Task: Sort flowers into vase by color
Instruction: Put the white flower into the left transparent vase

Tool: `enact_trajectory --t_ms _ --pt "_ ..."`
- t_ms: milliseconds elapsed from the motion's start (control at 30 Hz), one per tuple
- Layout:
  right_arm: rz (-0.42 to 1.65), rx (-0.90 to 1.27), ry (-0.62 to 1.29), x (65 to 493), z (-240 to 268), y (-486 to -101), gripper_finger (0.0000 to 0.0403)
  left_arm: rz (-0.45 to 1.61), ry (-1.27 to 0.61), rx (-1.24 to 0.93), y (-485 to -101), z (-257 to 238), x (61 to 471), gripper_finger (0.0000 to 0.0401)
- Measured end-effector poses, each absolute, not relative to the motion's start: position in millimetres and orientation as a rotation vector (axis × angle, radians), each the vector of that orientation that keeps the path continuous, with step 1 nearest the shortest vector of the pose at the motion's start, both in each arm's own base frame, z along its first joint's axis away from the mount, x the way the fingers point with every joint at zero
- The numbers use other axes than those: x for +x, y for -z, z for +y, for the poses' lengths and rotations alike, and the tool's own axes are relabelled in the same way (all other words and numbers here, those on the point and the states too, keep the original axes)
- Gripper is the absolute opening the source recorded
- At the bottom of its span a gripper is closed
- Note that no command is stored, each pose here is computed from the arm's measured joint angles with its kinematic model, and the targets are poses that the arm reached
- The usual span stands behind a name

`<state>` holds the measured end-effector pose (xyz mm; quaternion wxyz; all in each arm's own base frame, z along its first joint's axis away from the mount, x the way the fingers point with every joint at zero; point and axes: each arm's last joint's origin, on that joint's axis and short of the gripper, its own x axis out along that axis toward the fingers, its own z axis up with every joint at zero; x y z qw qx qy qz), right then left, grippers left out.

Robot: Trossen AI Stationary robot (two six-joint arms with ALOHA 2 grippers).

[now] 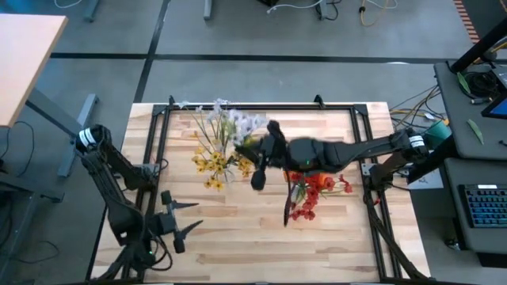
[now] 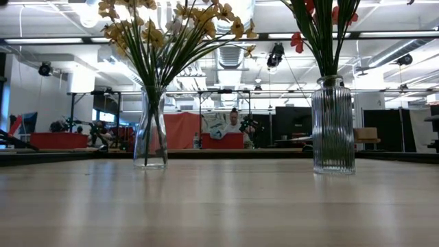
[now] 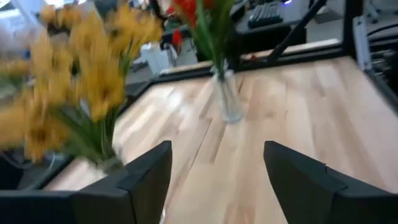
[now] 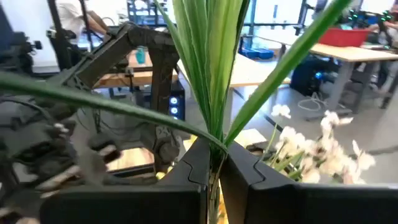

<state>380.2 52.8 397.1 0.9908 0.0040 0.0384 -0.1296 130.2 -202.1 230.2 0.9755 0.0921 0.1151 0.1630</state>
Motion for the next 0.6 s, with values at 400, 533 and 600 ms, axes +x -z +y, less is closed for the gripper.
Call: enact_trajectory --t_ms 400,533,600 --pt "0.067 0.091 0.363 375 96 -389 0.0013 0.264 -0.307 0.021 -178 -176 119 0.0131" --pt "0.074 0.112 0.350 379 104 -382 0.0013 0.257 -0.201 0.025 -176 -184 127 0.0080" --pt "0.092 0.106 0.343 384 109 -374 0.0013 0.239 -0.116 0.051 -178 -188 131 0.0053"
